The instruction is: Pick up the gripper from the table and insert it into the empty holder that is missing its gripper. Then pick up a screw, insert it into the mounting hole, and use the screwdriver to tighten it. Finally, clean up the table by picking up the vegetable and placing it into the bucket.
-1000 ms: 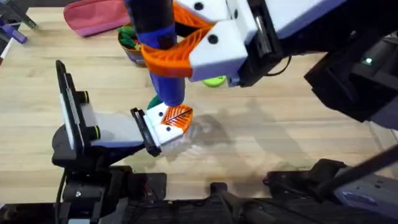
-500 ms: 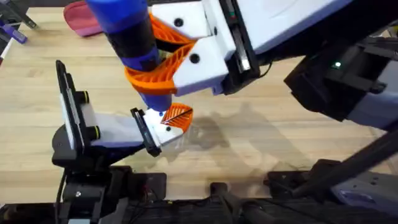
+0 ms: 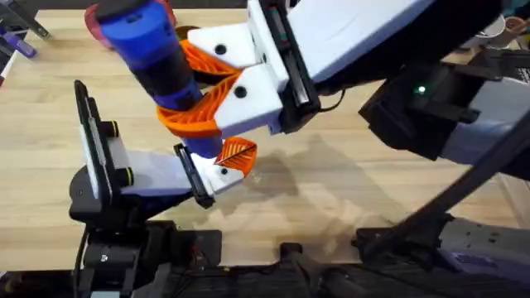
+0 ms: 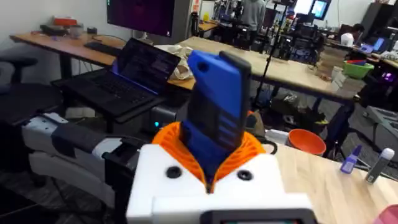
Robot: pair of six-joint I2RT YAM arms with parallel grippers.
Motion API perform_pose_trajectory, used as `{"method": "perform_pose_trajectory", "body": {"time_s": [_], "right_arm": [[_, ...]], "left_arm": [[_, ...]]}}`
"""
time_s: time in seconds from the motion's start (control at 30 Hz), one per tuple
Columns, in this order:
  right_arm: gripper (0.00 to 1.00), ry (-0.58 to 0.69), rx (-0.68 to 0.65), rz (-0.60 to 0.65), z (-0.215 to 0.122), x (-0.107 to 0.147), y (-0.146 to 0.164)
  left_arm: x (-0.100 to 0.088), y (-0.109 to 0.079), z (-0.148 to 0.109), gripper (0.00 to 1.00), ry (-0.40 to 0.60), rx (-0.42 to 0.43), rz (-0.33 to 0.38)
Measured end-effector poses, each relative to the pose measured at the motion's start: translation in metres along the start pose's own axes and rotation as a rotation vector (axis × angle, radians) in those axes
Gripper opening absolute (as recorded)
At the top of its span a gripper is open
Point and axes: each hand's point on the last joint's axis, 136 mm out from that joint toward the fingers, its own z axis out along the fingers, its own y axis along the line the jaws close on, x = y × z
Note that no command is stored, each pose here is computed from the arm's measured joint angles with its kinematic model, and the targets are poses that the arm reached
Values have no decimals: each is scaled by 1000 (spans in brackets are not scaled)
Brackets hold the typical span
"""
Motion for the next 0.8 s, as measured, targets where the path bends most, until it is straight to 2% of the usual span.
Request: {"method": "perform_pose_trajectory", "body": {"time_s": [0.8], "right_arm": [[12, -6, 6, -23, -1, 0, -3]], "left_arm": [[0, 0, 0, 12, 0, 0, 1]]}}
